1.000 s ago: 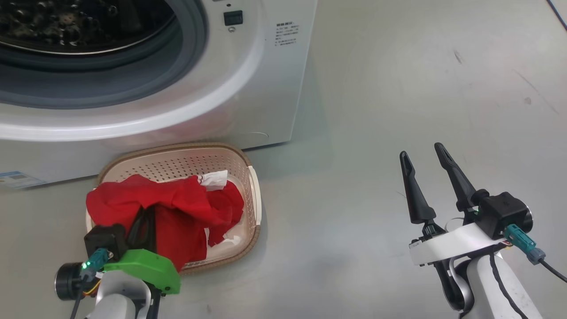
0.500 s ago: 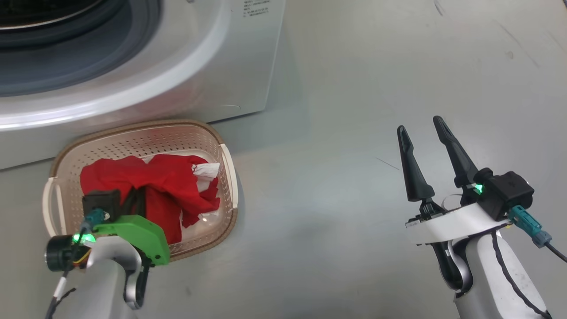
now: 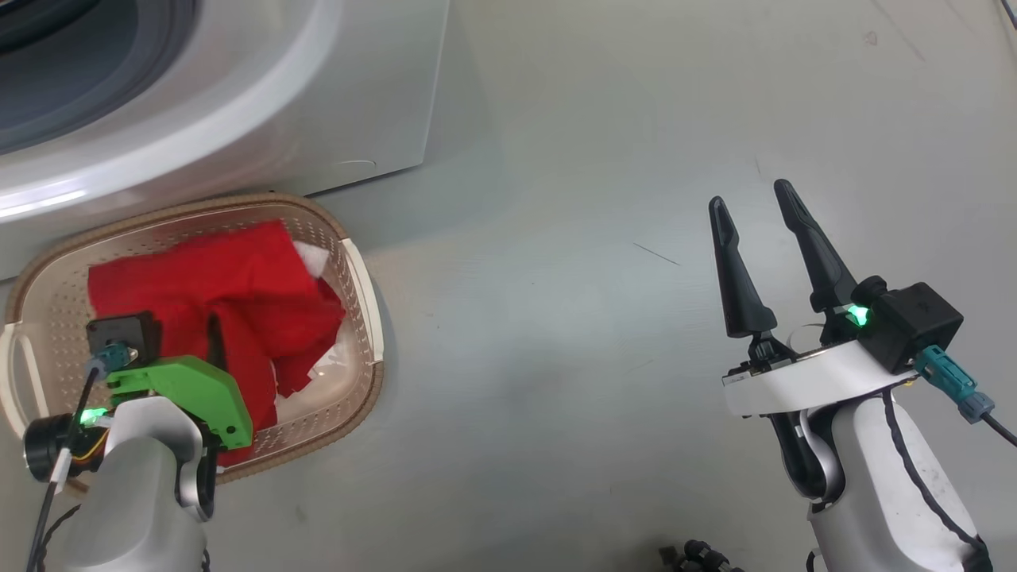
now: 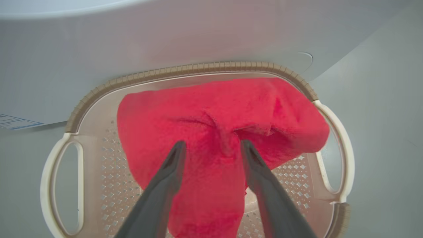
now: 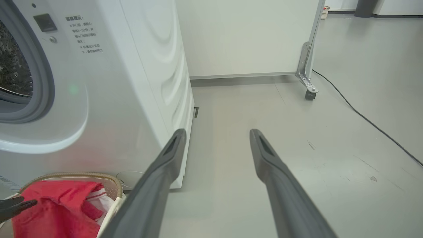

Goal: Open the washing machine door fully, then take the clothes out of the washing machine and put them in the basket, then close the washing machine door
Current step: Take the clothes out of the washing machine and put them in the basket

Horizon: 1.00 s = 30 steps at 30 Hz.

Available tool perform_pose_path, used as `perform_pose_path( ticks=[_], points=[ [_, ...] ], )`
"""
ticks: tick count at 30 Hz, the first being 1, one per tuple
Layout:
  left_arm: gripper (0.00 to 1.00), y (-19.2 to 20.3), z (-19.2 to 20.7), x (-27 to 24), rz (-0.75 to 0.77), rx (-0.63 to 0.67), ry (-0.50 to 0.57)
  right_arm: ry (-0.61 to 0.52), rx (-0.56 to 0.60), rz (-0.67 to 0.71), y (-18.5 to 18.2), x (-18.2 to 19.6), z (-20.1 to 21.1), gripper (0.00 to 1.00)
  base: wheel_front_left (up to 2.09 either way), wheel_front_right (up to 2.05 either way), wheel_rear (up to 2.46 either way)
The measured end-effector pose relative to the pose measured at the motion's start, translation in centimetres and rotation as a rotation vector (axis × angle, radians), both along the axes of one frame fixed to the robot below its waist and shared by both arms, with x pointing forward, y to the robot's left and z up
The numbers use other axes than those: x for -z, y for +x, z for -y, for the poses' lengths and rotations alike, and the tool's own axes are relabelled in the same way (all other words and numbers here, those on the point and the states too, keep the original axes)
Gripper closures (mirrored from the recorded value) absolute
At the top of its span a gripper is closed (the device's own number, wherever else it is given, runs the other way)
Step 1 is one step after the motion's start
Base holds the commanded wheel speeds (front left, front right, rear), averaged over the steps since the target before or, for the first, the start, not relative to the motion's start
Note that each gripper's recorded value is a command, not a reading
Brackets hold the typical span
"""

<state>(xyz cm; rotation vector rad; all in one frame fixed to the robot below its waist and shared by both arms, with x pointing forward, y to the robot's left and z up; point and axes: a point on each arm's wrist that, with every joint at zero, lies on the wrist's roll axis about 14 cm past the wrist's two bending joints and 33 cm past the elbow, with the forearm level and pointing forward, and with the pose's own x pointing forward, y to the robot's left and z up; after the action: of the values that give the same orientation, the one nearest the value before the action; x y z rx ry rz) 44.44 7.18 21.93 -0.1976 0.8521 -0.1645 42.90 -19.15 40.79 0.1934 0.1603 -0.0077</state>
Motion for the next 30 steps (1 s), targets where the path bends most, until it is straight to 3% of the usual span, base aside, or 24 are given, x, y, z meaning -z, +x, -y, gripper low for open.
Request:
perform_pose_path(
  ticks=[11, 30],
  points=[
    [0.00, -0.7, -0.8, -0.3, 0.033, -0.028, 0.020, 0.001, 0.019, 0.015, -0.1, -0.7, 0.6, 0.00, 0.00, 0.00, 0.00],
    [0.00, 2.4, -1.2, -9.5, 0.363, -0.073, -0.051, -0.003, -0.029, 0.060, -0.6, -2.5, -0.9, 0.00, 0.00, 0.00, 0.00]
  ],
)
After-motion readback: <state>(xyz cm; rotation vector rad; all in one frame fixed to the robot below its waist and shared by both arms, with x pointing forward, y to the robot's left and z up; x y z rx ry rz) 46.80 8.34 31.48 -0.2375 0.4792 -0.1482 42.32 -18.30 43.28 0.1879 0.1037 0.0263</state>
